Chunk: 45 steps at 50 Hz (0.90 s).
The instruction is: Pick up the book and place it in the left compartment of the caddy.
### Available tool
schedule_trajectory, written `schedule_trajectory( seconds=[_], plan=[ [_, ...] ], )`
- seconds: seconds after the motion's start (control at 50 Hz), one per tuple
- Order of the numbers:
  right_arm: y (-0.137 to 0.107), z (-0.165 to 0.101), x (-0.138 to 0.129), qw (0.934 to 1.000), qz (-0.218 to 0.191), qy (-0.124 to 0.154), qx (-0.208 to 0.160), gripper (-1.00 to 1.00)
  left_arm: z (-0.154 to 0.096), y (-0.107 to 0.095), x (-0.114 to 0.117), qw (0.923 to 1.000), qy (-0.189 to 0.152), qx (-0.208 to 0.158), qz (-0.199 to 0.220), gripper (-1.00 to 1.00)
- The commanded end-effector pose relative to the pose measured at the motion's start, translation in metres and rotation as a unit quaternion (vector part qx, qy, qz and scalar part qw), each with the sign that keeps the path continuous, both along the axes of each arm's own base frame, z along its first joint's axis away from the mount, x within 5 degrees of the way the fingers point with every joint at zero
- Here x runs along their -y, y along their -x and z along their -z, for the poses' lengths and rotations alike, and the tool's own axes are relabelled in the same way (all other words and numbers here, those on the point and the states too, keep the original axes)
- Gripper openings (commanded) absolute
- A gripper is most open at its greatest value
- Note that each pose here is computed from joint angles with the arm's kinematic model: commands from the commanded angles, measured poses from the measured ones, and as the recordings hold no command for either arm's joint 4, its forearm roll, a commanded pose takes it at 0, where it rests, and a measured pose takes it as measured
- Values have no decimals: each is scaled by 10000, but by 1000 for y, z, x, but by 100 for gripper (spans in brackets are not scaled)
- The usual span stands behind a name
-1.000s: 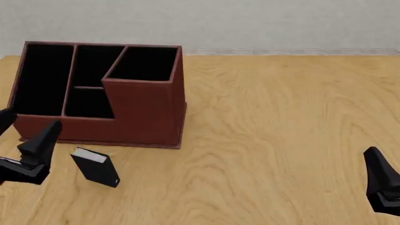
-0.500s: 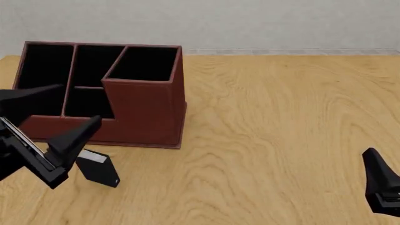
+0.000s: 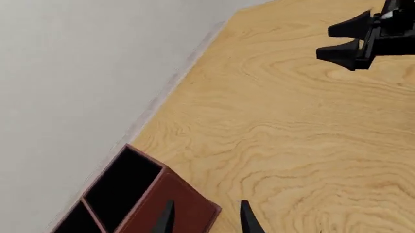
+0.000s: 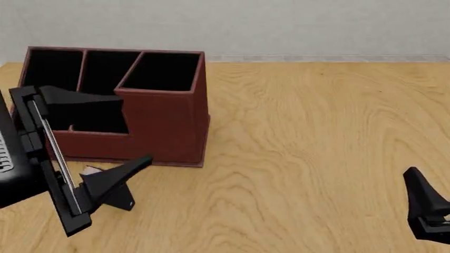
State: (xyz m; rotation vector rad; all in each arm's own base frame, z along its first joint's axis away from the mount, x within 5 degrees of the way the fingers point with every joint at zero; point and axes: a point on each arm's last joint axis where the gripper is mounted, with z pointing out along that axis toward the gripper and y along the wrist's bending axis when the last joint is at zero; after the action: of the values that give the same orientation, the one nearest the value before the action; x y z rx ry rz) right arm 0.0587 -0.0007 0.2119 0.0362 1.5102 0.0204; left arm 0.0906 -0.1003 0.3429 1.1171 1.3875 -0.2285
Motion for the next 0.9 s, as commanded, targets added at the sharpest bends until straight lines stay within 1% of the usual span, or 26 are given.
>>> schedule_trajectory(
  seconds=[0.02, 0.08, 0.12, 0.16, 0.22, 0.24, 0.3, 0.34, 0.36, 0.4, 0.42, 0.46, 0.56, 0.58, 0.64, 0.7, 0.74, 0.9],
  plan=[
    [-3, 0, 0, 10000, -10, 13, -50, 100, -10, 4, 20, 9960, -603, 22, 654, 100],
    [-4, 0, 0, 10000, -6, 14, -63, 100, -15, 6, 24, 9943, -703, -63, 803, 100],
    [-5, 0, 0, 10000, -9, 25, -70, 100, -18, 5, 28, 9936, -754, -112, 829, 100],
    [-5, 0, 0, 10000, -6, 33, -75, 100, -22, 4, 33, 9929, -768, -316, 849, 100],
    [-6, 0, 0, 10000, -5, 40, -87, 100, -25, 9, 35, 9909, -794, -458, 987, 100],
    [-7, 0, 0, 9999, -2, 38, -93, 100, -28, 13, 36, 9895, -788, -568, 1072, 100],
    [-7, 0, 0, 9999, -1, 34, -108, 100, -20, 13, 40, 9867, -925, -709, 1132, 100],
    [-7, 0, 0, 9999, -2, 36, -112, 100, -17, 12, 41, 9863, -972, -707, 1131, 100],
    [-8, 0, 0, 9999, -5, 48, -126, 100, -15, 14, 43, 9839, -1052, -836, 1177, 100],
    [-8, 0, 0, 9999, -9, 53, -132, 100, -14, 15, 43, 9836, -1063, -836, 1192, 100],
    [-9, 0, 0, 9999, -17, 61, -142, 100, -12, 16, 44, 9819, -1091, -962, 1210, 100],
    [-10, 0, 0, 9998, -24, 74, -160, 100, -2, 13, 46, 9793, -1309, -976, 1198, 100],
    [-11, 0, 0, 9998, -33, 94, -186, 100, 3, 15, 49, 9738, -1484, -1206, 1234, 100],
    [-11, 0, 0, 9998, -34, 101, -190, 100, 8, 13, 50, 9723, -1588, -1206, 1216, 100],
    [-13, 0, -1, 9997, -45, 111, -204, 100, 14, 11, 51, 9691, -1745, -1275, 1190, 100],
    [-14, 0, -1, 9997, -54, 122, -219, 100, 17, 7, 51, 9678, -1835, -1320, 1108, 100],
    [-14, 0, -1, 9996, -65, 135, -227, 100, 26, 2, 52, 9643, -2021, -1349, 1052, 100],
    [-15, 0, -1, 9996, -88, 144, -237, 100, 38, -6, 48, 9598, -2250, -1437, 868, 100]
  ],
)
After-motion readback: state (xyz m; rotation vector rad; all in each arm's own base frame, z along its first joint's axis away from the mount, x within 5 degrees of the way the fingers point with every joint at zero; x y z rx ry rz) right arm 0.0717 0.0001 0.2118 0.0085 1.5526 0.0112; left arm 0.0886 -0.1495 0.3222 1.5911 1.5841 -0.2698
